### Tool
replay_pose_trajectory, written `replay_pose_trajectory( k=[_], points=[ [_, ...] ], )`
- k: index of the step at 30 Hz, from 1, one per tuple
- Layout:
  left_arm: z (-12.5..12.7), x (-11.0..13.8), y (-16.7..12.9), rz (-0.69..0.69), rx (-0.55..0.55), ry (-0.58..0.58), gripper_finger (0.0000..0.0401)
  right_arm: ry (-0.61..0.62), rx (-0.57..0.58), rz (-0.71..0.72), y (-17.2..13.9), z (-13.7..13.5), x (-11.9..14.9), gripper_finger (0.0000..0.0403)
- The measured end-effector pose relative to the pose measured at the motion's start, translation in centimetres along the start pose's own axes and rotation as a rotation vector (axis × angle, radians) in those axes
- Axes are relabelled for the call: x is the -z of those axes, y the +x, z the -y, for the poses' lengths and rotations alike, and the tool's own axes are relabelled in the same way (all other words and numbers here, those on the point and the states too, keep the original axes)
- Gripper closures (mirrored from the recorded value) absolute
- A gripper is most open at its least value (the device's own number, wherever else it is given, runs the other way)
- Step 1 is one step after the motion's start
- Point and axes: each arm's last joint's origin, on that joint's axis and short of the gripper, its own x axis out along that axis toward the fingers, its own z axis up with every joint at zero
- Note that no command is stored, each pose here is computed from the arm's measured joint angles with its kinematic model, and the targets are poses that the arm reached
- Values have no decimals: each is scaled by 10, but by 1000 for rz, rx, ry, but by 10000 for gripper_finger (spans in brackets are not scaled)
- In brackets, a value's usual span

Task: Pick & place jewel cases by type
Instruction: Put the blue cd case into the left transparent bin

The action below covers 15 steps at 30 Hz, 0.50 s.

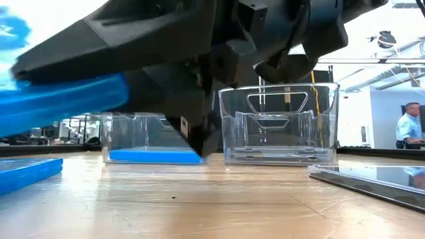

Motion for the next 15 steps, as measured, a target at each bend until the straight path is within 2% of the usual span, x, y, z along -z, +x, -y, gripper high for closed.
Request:
replay_pose_trajectory(
  k=[4, 8, 15],
  points=[
    [8, -2, -19, 37, -49, -12, 300, -53, 9, 6, -4, -3, -4, 365],
    [14, 0, -32, 72, -51, -39, 300, -105, 7, 9, -8, -8, -8, 375],
    [23, 17, -46, 212, -60, -15, 300, -220, 1, 64, -25, -32, -21, 369]
  ],
)
